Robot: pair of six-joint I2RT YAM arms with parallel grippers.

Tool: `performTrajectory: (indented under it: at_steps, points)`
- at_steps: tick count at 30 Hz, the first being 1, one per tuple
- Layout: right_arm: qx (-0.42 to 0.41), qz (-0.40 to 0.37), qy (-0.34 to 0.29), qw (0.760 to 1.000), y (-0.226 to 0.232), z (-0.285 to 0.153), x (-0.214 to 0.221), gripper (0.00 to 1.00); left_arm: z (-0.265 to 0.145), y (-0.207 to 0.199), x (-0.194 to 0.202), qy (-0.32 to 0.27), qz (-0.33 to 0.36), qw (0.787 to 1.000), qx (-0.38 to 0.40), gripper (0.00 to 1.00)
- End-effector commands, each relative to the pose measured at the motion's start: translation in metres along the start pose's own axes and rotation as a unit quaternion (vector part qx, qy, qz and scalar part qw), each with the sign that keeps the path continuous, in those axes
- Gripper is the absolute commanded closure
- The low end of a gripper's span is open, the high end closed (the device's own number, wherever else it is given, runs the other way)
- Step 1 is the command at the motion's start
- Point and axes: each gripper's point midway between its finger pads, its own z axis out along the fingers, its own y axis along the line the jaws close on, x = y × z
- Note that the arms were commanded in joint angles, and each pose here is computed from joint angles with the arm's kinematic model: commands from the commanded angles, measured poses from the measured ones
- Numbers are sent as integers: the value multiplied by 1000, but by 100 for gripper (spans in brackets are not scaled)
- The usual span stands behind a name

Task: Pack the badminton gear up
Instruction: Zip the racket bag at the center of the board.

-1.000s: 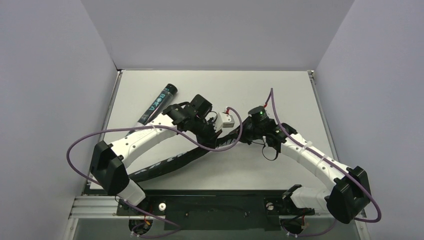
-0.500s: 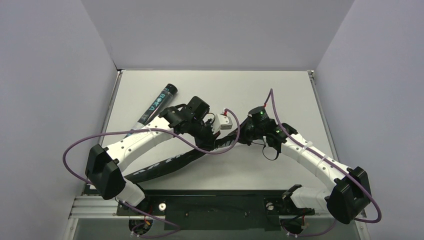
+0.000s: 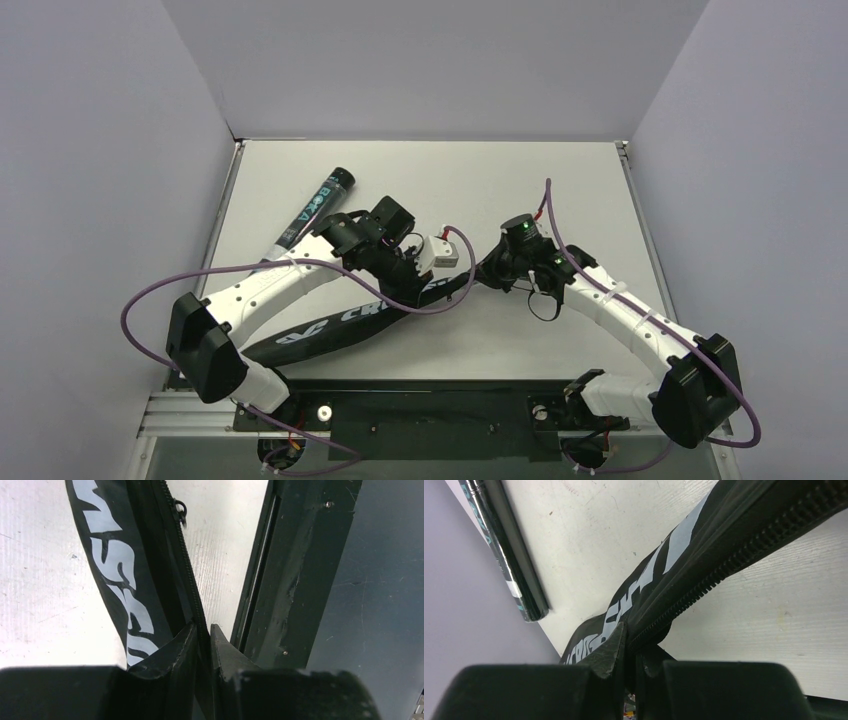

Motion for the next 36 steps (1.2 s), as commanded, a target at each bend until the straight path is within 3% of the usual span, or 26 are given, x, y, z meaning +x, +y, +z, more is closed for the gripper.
performTrajectory:
  at_steps: [1,6,12,13,14,17,19,21,28,36]
  points:
    - [19,-3,-57,998,-9,-2,-25,100,-15,-16,12,21,-6,1000,19,82]
    - [8,-3,-56,998,-3,-4,-23,100,-9,-12,6,11,-1,1000,19,100]
    - [-9,-24,-38,999,12,-6,-7,100,-3,-5,-5,-8,-1,1000,11,100]
    - [-8,-28,-34,999,13,-6,-4,96,-3,-4,-7,-10,-3,1000,11,100]
    - [-10,-37,-34,999,15,-7,-3,92,-2,-5,-9,-14,-9,1000,17,100]
    - [-19,-48,-38,998,17,-14,-6,49,-11,-2,-16,-38,-39,998,41,100]
    - [-37,-56,-44,997,21,-24,-10,34,-18,-3,-20,-55,-61,994,67,100]
    - [-68,-73,-53,994,29,-37,-13,29,-25,-6,-22,-64,-86,989,104,100]
    - [-204,-121,-45,970,50,-62,5,27,-25,-1,-23,-62,-109,983,134,100]
    - [-314,-114,41,942,61,-48,47,28,-20,13,-27,-63,-124,983,119,100]
